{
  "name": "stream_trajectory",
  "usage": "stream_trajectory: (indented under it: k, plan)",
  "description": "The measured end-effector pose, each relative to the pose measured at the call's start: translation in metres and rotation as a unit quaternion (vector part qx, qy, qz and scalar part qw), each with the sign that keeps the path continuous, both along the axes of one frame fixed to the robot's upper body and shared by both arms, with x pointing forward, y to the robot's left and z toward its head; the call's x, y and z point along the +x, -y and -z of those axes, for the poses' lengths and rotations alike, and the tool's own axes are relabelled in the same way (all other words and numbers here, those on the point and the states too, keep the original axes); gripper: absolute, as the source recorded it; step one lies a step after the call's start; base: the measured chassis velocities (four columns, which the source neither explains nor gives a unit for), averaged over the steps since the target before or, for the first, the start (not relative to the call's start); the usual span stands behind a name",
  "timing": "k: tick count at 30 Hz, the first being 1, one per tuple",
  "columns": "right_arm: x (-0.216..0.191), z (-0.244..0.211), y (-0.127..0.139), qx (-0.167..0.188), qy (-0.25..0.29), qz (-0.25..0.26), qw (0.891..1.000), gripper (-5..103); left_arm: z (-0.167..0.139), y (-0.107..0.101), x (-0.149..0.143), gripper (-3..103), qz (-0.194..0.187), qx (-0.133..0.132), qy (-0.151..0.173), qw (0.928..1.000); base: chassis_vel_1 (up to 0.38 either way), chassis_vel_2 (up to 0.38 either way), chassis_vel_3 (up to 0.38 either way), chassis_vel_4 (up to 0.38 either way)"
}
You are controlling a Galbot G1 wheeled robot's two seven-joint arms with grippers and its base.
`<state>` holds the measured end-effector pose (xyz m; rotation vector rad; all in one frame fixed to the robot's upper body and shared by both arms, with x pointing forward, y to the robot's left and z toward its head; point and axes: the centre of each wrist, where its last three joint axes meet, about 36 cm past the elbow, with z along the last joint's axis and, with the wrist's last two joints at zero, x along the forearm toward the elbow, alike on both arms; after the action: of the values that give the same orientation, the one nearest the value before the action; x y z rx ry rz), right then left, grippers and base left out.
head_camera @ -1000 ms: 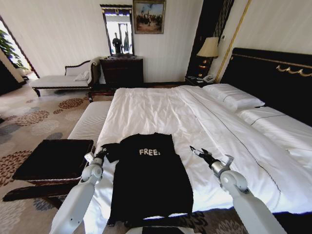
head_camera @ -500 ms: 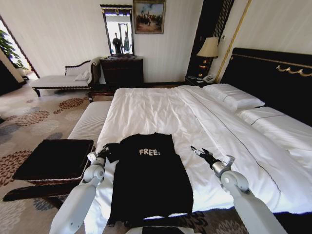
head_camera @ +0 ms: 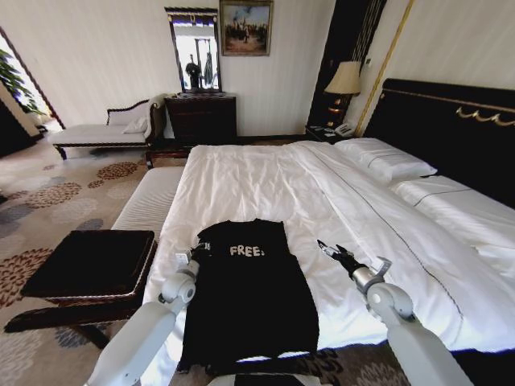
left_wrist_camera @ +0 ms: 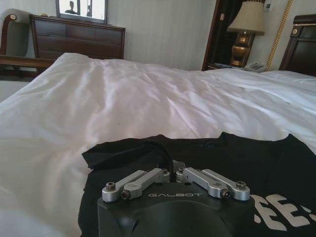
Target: Fold the clothes on the bed and place them into the basket.
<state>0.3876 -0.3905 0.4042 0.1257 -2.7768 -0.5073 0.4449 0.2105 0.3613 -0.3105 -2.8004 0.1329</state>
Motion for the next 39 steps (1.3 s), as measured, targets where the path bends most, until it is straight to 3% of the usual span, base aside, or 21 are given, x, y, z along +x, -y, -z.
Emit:
stream_trajectory:
  k: [8, 17, 19, 21, 22, 26, 29, 31, 34, 36, 38, 39]
  plan:
    - [-0.002, 0.0, 0.005, -0.002, -0.001, 0.002, 1.0, 100, 0.012, 0.022, 0.014, 0, 0.023, 0.017, -0.007, 0.9996, 0.0, 0.0, 0.0, 0.0]
    - [-0.001, -0.001, 0.007, -0.004, 0.001, 0.002, 1.0, 100, 0.028, 0.029, 0.013, -2, 0.033, 0.038, -0.023, 0.9985, 0.0, 0.0, 0.0, 0.0]
    - [-0.001, -0.001, 0.007, -0.003, 0.0, 0.002, 1.0, 100, 0.031, 0.028, 0.011, 7, 0.035, 0.042, -0.028, 0.9981, 0.0, 0.0, 0.0, 0.0]
    - [-0.001, -0.001, 0.007, -0.003, 0.0, 0.002, 1.0, 100, 0.031, 0.028, 0.01, 7, 0.035, 0.043, -0.029, 0.998, 0.0, 0.0, 0.0, 0.0]
    - [-0.001, 0.0, 0.005, -0.002, -0.001, 0.0, 1.0, 100, 0.031, 0.027, 0.006, 17, 0.038, 0.045, -0.031, 0.9978, 0.0, 0.0, 0.0, 0.0]
    - [-0.001, 0.0, 0.003, -0.001, -0.001, -0.003, 1.0, 100, 0.031, 0.02, 0.001, 27, 0.045, 0.06, -0.028, 0.9968, 0.0, 0.0, 0.0, 0.0]
    - [-0.001, -0.002, 0.003, -0.001, 0.0, -0.008, 1.0, 100, 0.026, 0.011, -0.004, 44, 0.057, 0.076, -0.021, 0.9953, 0.0, 0.0, 0.0, 0.0]
    - [-0.001, -0.003, 0.003, -0.001, 0.001, -0.009, 1.0, 100, 0.023, 0.009, -0.006, 44, 0.061, 0.077, -0.02, 0.995, 0.0, 0.0, 0.0, 0.0]
    - [0.0, -0.004, 0.002, 0.002, 0.002, -0.013, 1.0, 100, 0.004, -0.004, -0.021, 60, 0.073, 0.07, -0.019, 0.9947, 0.0, 0.0, 0.0, 0.0]
    - [0.0, -0.004, 0.001, 0.002, 0.002, -0.014, 1.0, 100, -0.001, -0.008, -0.022, 60, 0.072, 0.069, -0.018, 0.9949, 0.0, 0.0, 0.0, 0.0]
    - [0.0, -0.005, -0.002, 0.0, -0.005, -0.009, 1.0, 100, -0.022, -0.026, -0.029, 76, 0.055, 0.072, 0.0, 0.9959, 0.0, 0.0, 0.0, 0.0]
    - [-0.001, -0.005, -0.003, 0.0, -0.007, -0.008, 1.0, 100, -0.024, -0.027, -0.03, 76, 0.052, 0.074, 0.002, 0.9959, 0.0, 0.0, 0.0, 0.0]
